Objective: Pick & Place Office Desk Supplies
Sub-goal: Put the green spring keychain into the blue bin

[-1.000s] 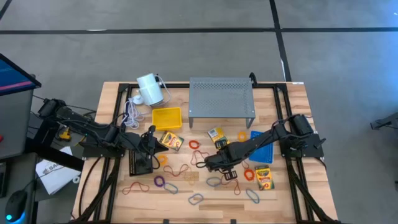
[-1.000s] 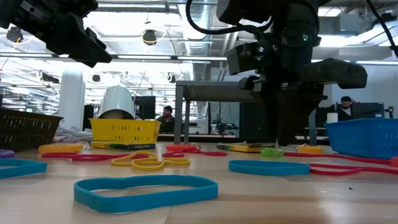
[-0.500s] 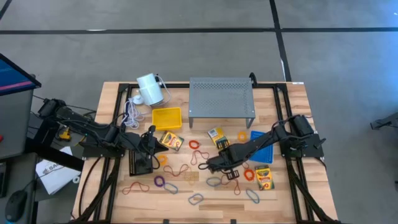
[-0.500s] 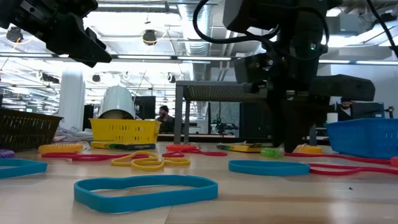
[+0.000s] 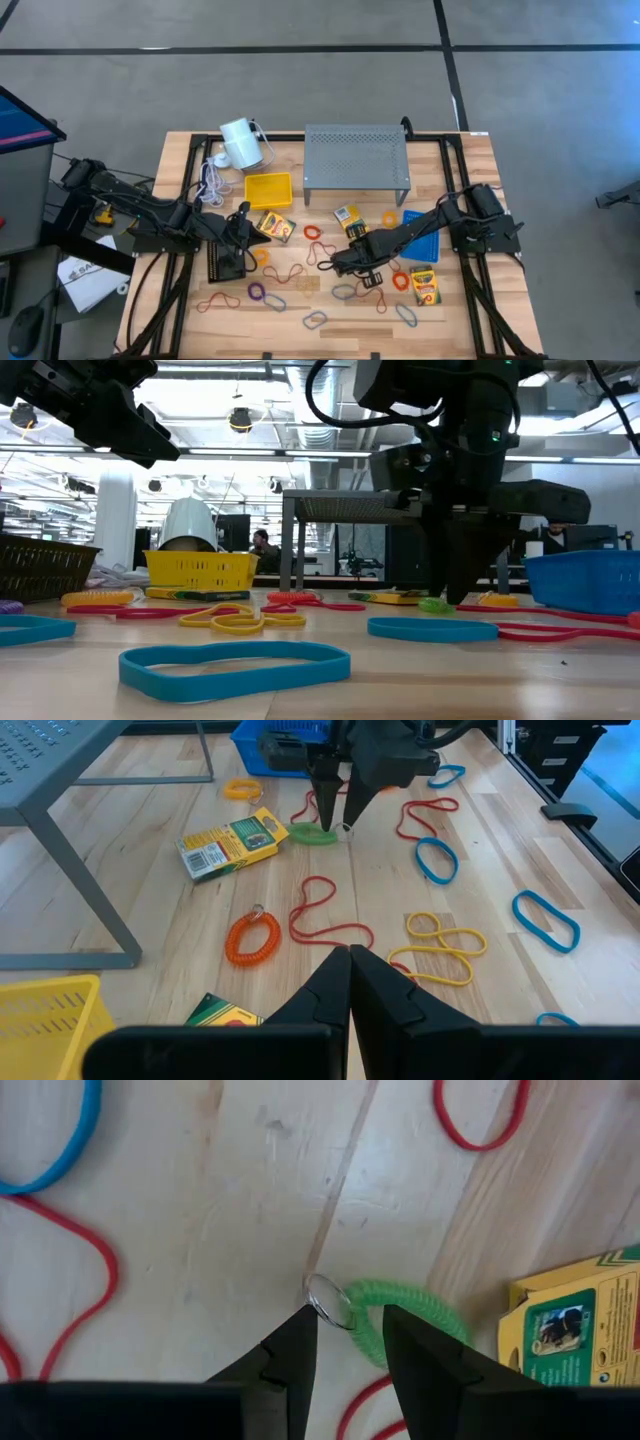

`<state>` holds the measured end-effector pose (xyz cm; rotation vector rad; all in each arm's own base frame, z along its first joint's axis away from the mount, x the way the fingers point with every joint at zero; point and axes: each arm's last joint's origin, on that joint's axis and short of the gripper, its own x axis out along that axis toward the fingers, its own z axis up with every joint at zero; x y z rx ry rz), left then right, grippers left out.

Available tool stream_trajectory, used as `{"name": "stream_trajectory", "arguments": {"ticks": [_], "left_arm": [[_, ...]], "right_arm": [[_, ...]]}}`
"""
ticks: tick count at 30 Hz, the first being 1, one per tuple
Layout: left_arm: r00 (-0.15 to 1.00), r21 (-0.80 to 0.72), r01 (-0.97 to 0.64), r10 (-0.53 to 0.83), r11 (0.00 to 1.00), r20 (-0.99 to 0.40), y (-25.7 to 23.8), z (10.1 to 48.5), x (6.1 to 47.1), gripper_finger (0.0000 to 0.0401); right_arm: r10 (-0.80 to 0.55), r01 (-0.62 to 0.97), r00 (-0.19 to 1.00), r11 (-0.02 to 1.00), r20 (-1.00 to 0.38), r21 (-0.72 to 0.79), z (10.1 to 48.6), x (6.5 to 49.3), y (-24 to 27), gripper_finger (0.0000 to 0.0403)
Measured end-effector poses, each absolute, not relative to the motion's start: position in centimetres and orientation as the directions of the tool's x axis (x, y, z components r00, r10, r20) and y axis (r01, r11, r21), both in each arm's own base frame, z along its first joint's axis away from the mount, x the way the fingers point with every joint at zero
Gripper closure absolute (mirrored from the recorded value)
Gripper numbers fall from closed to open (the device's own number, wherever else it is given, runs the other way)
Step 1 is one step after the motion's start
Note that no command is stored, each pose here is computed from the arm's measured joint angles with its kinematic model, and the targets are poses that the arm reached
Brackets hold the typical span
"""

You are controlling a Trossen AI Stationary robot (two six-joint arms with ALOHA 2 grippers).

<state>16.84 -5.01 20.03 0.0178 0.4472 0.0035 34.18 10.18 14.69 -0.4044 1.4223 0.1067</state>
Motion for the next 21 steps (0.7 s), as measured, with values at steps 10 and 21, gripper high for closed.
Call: {"name": "stream_trajectory", "arguments": {"ticks": [10,21], "left_arm": [[0.901,0.013,0.006,0.000,1.000,-0.433,-5.0,20.0,16.8,0.0399],[0.900,0.014,0.007,0.000,1.000,-0.435,-5.0,20.0,16.8,0.0399]], "right_arm": [[-0.087,-0.278,0.146,0.952,-0.985,-0.125,13.6,34.1,8.8,0.0289],[-0.087,-0.276,0.144,0.953,-0.986,-0.125,12.9,33.7,8.6,0.0374]]}}
